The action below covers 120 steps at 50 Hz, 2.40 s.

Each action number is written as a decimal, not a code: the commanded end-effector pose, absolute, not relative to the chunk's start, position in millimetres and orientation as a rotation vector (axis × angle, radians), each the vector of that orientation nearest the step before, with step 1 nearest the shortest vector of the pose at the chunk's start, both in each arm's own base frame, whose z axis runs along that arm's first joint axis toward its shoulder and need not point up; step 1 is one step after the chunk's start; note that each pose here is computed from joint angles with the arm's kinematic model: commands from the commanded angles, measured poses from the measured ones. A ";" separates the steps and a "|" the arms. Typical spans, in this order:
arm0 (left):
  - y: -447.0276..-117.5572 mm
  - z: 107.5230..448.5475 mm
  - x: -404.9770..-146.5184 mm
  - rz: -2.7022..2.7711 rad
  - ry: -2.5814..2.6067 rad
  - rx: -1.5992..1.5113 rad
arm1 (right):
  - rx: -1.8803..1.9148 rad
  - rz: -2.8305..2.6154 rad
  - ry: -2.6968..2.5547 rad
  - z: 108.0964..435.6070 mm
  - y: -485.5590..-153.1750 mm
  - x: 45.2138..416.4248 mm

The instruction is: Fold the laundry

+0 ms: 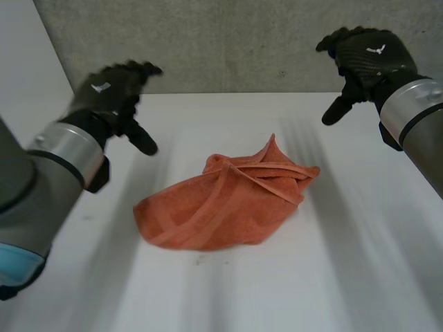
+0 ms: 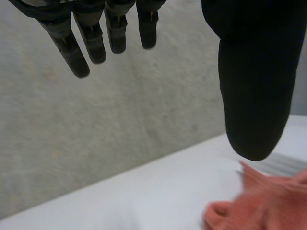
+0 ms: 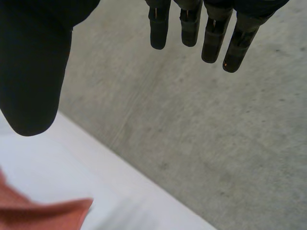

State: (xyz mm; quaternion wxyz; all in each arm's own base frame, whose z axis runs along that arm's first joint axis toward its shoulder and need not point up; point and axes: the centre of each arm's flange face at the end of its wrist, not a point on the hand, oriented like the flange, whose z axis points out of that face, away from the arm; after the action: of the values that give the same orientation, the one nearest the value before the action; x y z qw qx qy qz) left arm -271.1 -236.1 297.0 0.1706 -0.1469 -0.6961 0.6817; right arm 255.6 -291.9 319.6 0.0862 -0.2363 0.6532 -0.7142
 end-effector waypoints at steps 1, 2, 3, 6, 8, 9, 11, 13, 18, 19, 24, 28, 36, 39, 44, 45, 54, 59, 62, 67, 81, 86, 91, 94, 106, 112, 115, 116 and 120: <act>-210.9 261.0 -308.0 1.777 -2.003 -0.575 | -0.934 -2.082 2.061 299.4 -297.0 254.6; -208.2 251.8 -316.0 1.748 -2.009 -0.604 | -0.971 -2.073 2.082 293.5 -298.5 254.8; -206.6 241.4 -323.3 1.720 -2.015 -0.628 | -0.990 -2.056 2.098 287.9 -299.5 255.2; -205.8 233.2 -331.5 1.708 -2.003 -0.648 | -1.002 -1.983 2.150 268.8 -302.1 255.8; -206.6 220.5 -347.7 1.719 -1.957 -0.678 | -1.002 -1.933 2.189 255.2 -304.7 255.9; -206.6 220.5 -347.7 1.719 -1.957 -0.678 | -1.002 -1.932 2.189 255.1 -304.7 255.9; -211.1 207.9 -361.8 1.754 -1.907 -0.723 | -0.991 -1.827 2.258 228.0 -308.1 254.7; -215.7 201.7 -367.2 1.784 -1.884 -0.750 | -0.966 -1.791 2.281 217.3 -311.3 252.2; -226.4 177.3 -380.2 1.847 -1.841 -0.862 | -0.866 -1.666 2.301 183.9 -321.5 251.5; -228.7 169.4 -383.1 1.860 -1.835 -0.900 | -0.845 -1.646 2.288 174.2 -324.5 253.5; -234.6 149.2 -388.6 1.887 -1.834 -0.973 | -0.810 -1.656 2.247 155.0 -333.4 258.1; -236.0 141.6 -389.9 1.888 -1.839 -0.992 | -0.810 -1.651 2.248 144.7 -336.5 259.6; -239.7 146.1 -390.5 1.930 -1.820 -0.970 | -0.798 -1.731 2.204 147.9 -344.8 260.7; -242.1 164.7 -390.0 1.995 -1.775 -0.925 | -0.774 -1.827 2.141 162.8 -350.5 261.1; -238.0 217.9 -378.2 2.134 -1.698 -0.831 | -0.695 -2.014 2.035 218.8 -357.6 248.4; -235.1 235.3 -370.7 2.177 -1.683 -0.796 | -0.657 -2.058 1.994 238.1 -355.8 245.6; -183.0 344.1 -322.4 2.360 -1.442 -0.611 | -0.545 -2.144 1.876 323.3 -325.8 228.8; -156.1 381.0 -296.3 2.420 -1.331 -0.542 | -0.494 -2.263 1.822 370.1 -318.7 205.9; -146.2 391.3 -284.5 2.442 -1.304 -0.519 | -0.487 -2.326 1.765 392.6 -318.5 202.2; -153.0 379.2 -274.5 2.450 -1.374 -0.522 | -0.500 -2.279 1.823 373.2 -348.6 205.3; -187.3 333.7 -264.6 2.335 -1.583 -0.437 | -0.676 -2.238 2.101 238.1 -454.0 244.0; -189.7 336.2 -268.4 2.329 -1.572 -0.431 | -0.641 -2.240 2.136 241.6 -444.7 248.3; -194.9 341.9 -273.0 2.336 -1.550 -0.424 | -0.644 -2.202 2.174 262.3 -410.9 241.4; -199.8 348.7 -276.1 2.349 -1.527 -0.411 | -0.663 -2.147 2.213 267.3 -379.9 235.9; -225.3 350.2 -285.5 2.366 -1.534 -0.393 | -0.614 -1.689 2.353 219.5 -271.3 232.3; -233.8 342.2 -284.4 2.361 -1.570 -0.389 | -0.635 -1.431 2.374 182.9 -230.3 228.5; -233.9 341.1 -285.1 2.353 -1.572 -0.384 | -0.635 -1.413 2.370 169.5 -223.0 227.7; -234.2 341.1 -285.3 2.351 -1.571 -0.383 | -0.635 -1.421 2.367 161.9 -221.2 227.3; -234.8 341.8 -284.9 2.354 -1.569 -0.378 | -0.634 -1.451 2.352 149.1 -219.2 226.7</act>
State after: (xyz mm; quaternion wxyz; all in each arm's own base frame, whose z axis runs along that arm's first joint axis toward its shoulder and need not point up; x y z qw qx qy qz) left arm -285.0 -234.4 341.7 0.1413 -0.1336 -0.5440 0.8163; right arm 227.6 -223.2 170.0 0.1533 -0.2194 0.8264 -0.4955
